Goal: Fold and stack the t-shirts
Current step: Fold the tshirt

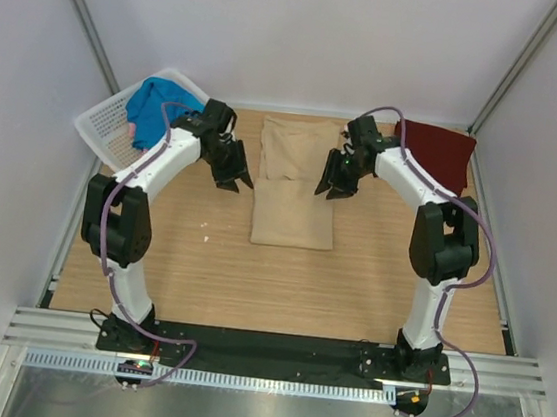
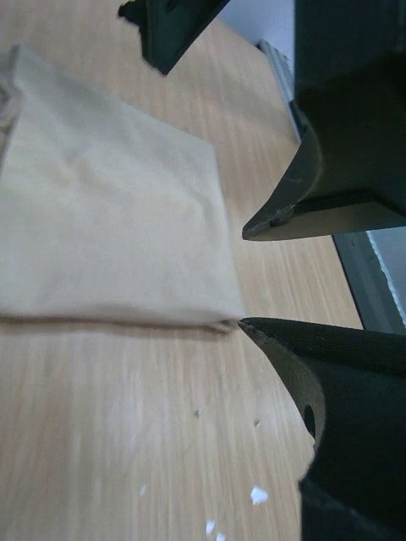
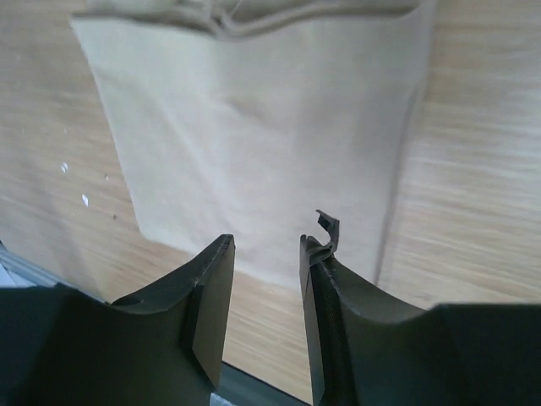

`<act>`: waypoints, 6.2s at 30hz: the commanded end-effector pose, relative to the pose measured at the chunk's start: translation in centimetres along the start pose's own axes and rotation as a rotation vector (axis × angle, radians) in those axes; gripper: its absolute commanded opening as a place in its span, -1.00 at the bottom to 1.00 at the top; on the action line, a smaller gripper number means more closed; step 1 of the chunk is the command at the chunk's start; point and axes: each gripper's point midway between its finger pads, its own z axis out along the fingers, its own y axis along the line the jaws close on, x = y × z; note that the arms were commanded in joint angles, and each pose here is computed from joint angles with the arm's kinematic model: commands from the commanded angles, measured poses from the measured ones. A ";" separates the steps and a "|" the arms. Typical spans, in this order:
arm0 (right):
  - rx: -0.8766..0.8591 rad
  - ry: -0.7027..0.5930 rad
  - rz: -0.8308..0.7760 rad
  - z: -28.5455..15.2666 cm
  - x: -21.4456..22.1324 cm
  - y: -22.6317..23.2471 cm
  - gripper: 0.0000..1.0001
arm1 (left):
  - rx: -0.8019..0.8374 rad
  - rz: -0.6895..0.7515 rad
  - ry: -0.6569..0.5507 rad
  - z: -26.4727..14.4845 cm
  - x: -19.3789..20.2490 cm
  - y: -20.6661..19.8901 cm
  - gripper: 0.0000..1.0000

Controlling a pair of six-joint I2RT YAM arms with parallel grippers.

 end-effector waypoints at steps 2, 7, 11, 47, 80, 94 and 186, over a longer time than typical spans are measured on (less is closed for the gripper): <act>-0.032 -0.001 -0.015 0.2 2.3 0.3 -0.14 | 0.130 0.105 0.041 2.5 4.7 -3.9 -0.16; -0.199 0.105 -0.052 0.5 7.0 0.8 -0.76 | 0.223 0.157 0.047 3.8 7.5 -5.1 -0.41; -0.258 0.163 0.038 2.6 9.7 -0.2 -0.98 | 0.213 0.108 0.136 6.6 8.5 -4.6 -0.49; -0.117 0.290 0.029 -4.7 23.5 -5.4 -0.07 | 0.012 0.115 0.191 -2.0 20.9 3.3 0.20; -0.109 0.249 0.279 0.7 24.3 -6.9 -0.98 | 0.016 -0.409 0.185 2.1 25.2 6.9 0.29; -0.113 0.236 0.267 0.1 24.4 -6.9 -0.98 | -0.031 -0.461 0.201 4.7 25.7 7.9 -0.04; -0.307 -0.084 -0.025 2.8 -6.2 1.5 0.29 | 0.145 0.079 -0.084 4.6 -7.1 -0.9 0.07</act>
